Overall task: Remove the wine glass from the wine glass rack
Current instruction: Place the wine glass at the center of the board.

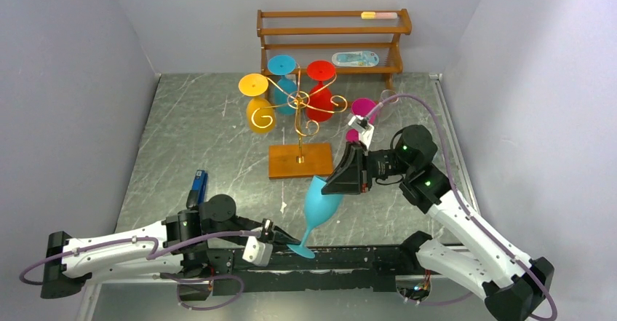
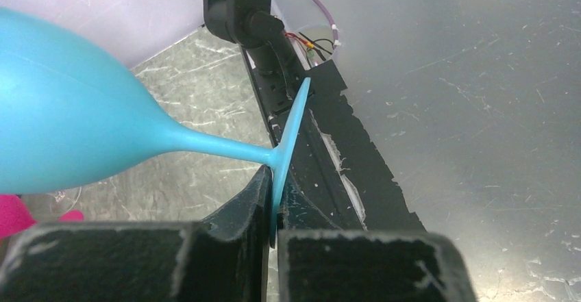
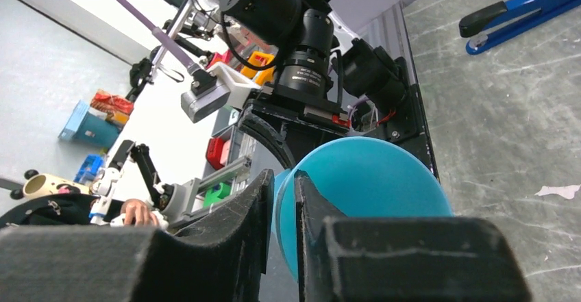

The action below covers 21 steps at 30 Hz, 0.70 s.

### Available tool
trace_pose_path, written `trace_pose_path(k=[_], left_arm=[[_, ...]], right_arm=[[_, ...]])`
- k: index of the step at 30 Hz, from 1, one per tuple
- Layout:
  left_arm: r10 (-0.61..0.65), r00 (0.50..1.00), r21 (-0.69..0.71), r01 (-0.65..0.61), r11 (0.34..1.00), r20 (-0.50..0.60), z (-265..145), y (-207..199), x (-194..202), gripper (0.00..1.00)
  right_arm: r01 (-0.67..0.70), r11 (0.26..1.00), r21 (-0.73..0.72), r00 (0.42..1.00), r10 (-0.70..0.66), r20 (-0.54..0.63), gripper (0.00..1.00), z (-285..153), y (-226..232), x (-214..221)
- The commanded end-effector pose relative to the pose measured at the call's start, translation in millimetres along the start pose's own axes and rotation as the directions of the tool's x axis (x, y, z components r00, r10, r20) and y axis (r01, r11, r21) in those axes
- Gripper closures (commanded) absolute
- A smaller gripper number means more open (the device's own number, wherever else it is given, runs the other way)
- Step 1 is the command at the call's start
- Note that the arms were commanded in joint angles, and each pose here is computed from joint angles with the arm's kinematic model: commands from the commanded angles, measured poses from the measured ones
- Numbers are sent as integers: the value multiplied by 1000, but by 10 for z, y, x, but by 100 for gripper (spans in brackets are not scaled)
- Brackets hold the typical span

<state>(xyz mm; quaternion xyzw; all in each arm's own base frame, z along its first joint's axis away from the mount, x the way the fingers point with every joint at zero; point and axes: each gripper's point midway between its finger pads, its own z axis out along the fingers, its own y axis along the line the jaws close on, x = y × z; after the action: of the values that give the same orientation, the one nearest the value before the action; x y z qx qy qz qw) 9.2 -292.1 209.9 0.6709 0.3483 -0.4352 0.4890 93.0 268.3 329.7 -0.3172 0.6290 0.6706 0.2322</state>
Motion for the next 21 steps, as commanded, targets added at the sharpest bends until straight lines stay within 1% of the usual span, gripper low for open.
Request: trace_pose_path(k=[1, 3, 6, 8, 9, 13, 16, 18, 21], left_arm=[[-32, 999, -38, 32, 999, 14, 3, 80, -67, 95], [-20, 1000, -37, 20, 999, 12, 4, 80, -54, 95], [10, 1000, -25, -10, 1000, -23, -9, 75, 1, 95], [10, 999, -15, -11, 1000, -33, -17, 84, -40, 95], [10, 999, -5, -10, 1000, -33, -21, 76, -69, 95], [24, 1000, -1, -25, 1000, -6, -42, 75, -158, 95], [8, 1000, 1, -8, 1000, 28, -48, 74, -266, 95], [-3, 1000, -4, 3, 1000, 18, -52, 97, -287, 95], [-8, 999, -11, 8, 1000, -34, -47, 94, -133, 93]], right_arm=[[35, 998, -48, 999, -36, -12, 79, -29, 208, 75], [42, 998, -40, 999, -42, -3, 83, -38, 225, 61], [35, 999, -24, 999, -34, 16, 92, -44, 269, 2], [42, 999, -33, 998, -41, 41, 99, -47, 317, -29], [45, 998, -43, 998, -43, 53, 100, -50, 337, -31], [31, 998, -53, 998, -28, 55, 100, -42, 350, -43], [17, 1000, -14, 997, -16, 69, 100, -30, 272, -72], [10, 1000, -2, 998, -10, 64, 100, -28, 238, -47], [-3, 1000, -6, 998, 3, 61, 100, -26, 217, -18]])
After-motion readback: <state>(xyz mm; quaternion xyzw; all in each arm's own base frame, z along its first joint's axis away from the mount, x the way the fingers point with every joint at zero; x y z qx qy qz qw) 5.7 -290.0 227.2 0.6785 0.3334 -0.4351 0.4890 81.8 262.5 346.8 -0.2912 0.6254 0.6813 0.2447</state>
